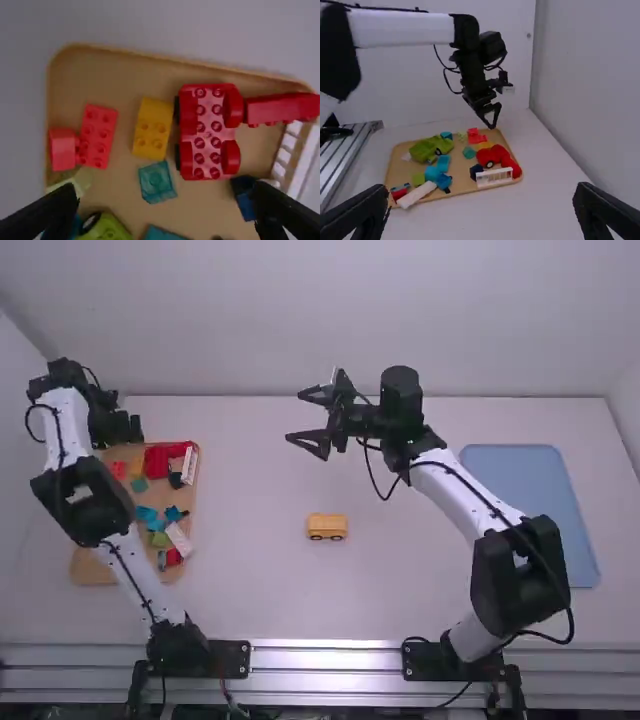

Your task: Assemble lego blocks to make yellow taxi

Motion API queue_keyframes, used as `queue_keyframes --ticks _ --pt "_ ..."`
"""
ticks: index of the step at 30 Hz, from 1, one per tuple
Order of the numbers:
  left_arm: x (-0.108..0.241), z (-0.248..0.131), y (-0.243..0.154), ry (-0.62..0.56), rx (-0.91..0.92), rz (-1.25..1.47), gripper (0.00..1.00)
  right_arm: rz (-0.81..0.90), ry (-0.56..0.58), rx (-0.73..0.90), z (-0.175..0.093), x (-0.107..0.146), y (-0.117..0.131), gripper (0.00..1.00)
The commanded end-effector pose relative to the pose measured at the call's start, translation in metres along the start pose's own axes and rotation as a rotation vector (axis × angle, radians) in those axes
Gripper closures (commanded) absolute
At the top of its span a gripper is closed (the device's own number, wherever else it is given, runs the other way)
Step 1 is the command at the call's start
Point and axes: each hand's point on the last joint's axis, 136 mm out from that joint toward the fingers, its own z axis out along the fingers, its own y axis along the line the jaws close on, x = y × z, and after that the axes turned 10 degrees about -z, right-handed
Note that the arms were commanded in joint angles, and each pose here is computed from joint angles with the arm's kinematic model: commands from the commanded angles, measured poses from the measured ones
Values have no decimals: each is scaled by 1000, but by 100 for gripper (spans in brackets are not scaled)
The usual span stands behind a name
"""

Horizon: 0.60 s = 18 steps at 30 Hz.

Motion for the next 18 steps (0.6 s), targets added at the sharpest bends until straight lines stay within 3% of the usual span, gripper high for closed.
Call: queue_keyframes --ticks 1,4,9,18 --pt "2 22 2 52 3 111 10 -16 -12 7 1 -9 -6 1" --pt "8 43 13 97 -51 150 7 -14 1 53 0 -7 -14 1" --pt "11 65 24 104 -80 171 28 -13 9 81 0 -5 -19 1" --pt "26 85 32 127 -32 160 38 -16 9 84 0 -6 -19 1"
